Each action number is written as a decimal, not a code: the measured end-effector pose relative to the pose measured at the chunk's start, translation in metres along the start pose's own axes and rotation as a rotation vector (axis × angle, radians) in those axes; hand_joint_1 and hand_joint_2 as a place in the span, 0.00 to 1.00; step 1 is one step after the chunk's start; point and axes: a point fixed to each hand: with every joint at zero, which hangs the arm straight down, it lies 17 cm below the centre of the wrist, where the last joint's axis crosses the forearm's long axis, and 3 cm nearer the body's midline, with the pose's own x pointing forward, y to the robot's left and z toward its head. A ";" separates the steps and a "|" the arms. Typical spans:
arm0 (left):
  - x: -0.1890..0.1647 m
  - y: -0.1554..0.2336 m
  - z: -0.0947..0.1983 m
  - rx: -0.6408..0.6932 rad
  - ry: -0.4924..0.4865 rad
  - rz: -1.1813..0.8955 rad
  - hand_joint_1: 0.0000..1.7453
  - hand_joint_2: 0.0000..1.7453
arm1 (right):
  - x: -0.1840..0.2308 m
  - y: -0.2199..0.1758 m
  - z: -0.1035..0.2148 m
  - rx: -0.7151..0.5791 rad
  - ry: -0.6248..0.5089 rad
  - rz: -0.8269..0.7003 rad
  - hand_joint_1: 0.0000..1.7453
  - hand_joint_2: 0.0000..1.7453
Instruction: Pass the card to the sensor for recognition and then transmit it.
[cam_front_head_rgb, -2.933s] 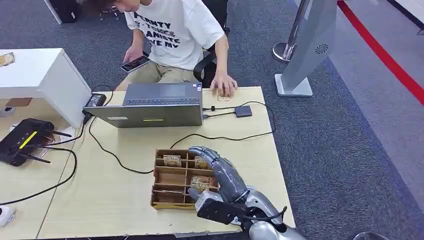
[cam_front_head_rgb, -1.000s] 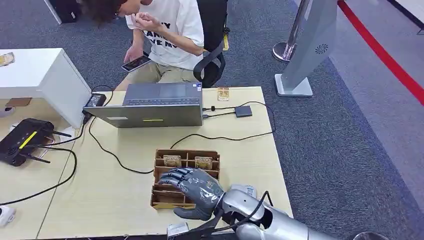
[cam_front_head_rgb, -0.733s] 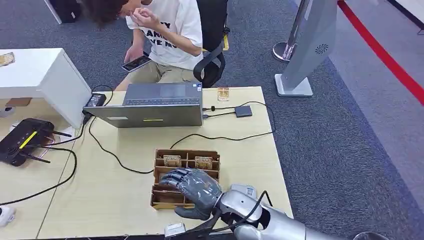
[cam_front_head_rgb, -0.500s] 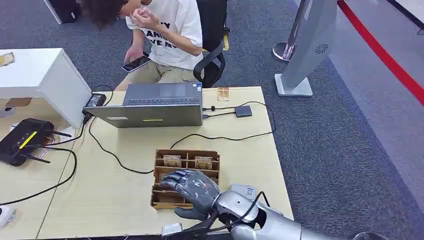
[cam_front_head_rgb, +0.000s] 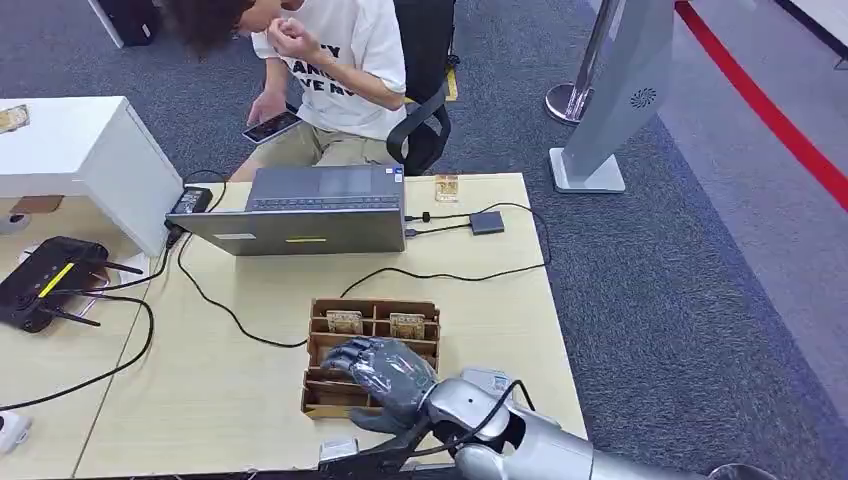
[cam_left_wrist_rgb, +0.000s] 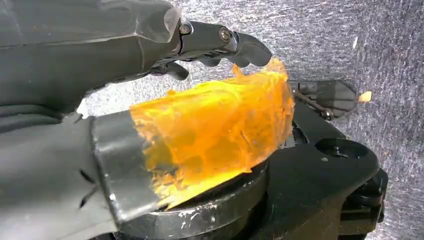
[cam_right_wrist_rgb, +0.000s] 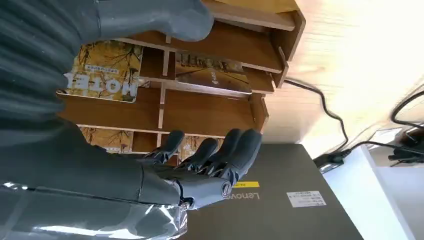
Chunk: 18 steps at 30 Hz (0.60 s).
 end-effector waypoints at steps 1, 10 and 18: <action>0.000 0.000 0.000 0.000 0.000 0.000 0.00 0.00 | 0.000 0.000 0.000 0.001 0.002 0.000 0.33 1.00; 0.000 -0.002 0.000 -0.001 0.001 0.003 0.00 0.00 | -0.004 -0.002 -0.002 -0.001 0.017 0.001 0.38 1.00; -0.001 -0.005 0.000 -0.005 0.002 0.006 0.00 0.00 | -0.009 0.000 -0.003 0.002 0.033 0.011 0.38 1.00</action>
